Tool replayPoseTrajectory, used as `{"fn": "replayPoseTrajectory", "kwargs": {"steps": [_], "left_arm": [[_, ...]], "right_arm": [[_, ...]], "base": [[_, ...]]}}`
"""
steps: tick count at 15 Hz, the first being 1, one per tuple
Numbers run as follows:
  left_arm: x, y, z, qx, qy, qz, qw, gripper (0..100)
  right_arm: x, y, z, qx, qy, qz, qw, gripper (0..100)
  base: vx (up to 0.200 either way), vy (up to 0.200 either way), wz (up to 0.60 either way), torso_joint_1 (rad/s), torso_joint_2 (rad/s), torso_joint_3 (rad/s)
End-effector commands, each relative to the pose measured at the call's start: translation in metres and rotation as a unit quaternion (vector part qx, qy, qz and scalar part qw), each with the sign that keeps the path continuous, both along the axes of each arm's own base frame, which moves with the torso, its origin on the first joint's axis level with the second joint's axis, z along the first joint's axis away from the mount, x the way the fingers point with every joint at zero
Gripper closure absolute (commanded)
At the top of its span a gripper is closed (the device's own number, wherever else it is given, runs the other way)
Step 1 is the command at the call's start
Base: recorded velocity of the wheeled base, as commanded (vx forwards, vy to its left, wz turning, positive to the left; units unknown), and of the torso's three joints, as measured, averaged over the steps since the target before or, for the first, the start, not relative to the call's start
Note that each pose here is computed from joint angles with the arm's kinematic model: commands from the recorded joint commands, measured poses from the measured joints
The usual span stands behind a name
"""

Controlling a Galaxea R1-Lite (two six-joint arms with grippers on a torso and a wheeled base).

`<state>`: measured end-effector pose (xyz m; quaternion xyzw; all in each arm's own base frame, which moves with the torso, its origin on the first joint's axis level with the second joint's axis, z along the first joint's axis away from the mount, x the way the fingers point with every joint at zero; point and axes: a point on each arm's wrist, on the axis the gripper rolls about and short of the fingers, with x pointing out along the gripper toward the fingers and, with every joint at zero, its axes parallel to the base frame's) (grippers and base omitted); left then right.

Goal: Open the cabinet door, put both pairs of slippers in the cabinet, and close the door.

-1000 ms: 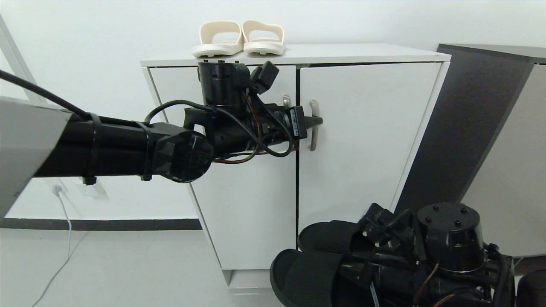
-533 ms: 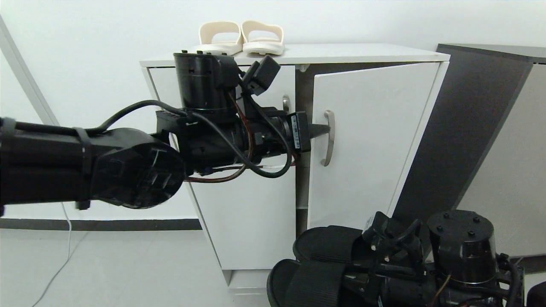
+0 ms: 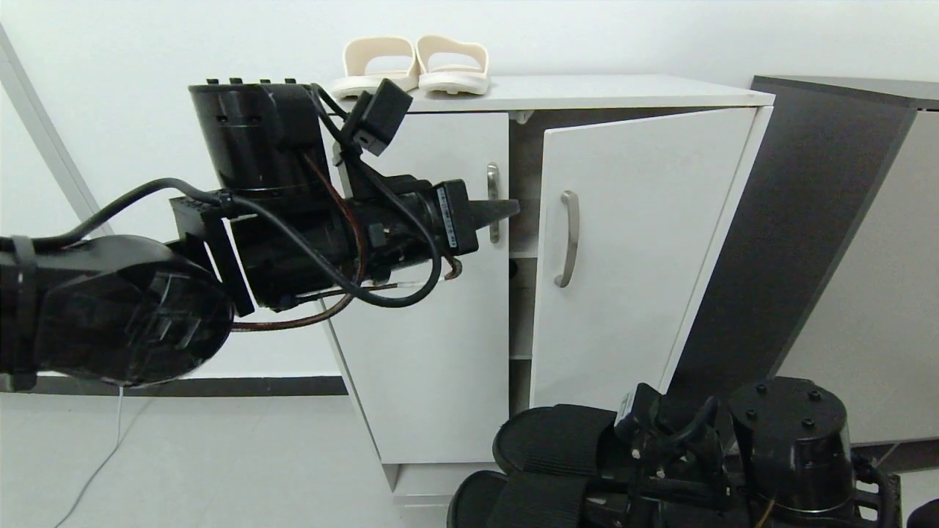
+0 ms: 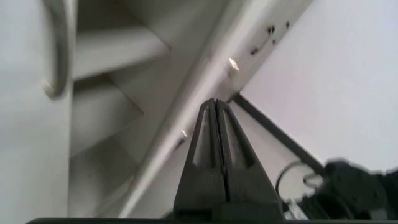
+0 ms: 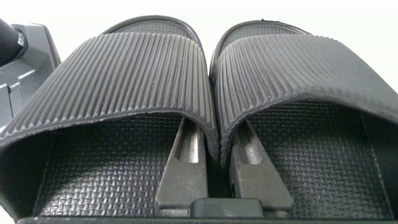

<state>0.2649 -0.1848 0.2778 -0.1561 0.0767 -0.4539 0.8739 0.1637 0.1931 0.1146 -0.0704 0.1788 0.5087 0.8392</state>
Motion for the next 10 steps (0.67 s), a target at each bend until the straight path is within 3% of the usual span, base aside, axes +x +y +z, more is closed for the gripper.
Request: {"fn": "replayPoseTrajectory", "kwargs": {"steps": [1, 4, 9, 10], "left_arm": [[0.022, -0.006, -0.003, -0.003, 0.004, 0.011, 0.9999, 100], [0.055, -0.021, -0.01, -0.005, 0.001, 0.015, 0.9999, 100], [0.066, -0.033, -0.012, -0.014, 0.0, 0.007, 0.9999, 100], [0.066, -0.033, -0.012, -0.014, 0.0, 0.006, 0.9999, 100]], "right_arm": [[0.0, 0.0, -0.001, -0.001, 0.001, 0.001, 1.0, 100], [-0.001, 0.002, -0.003, -0.006, 0.004, 0.003, 1.0, 100], [-0.001, 0.003, -0.005, -0.009, 0.007, 0.006, 1.0, 100], [-0.002, 0.004, -0.005, -0.01, 0.008, 0.007, 1.0, 100]], "base": [[0.0, 0.0, 0.0, 0.0, 0.0, 0.0], [0.0, 0.0, 0.0, 0.0, 0.0, 0.0], [0.0, 0.0, 0.0, 0.0, 0.0, 0.0], [-0.2, 0.0, 0.0, -0.002, 0.0, 0.002]]}}
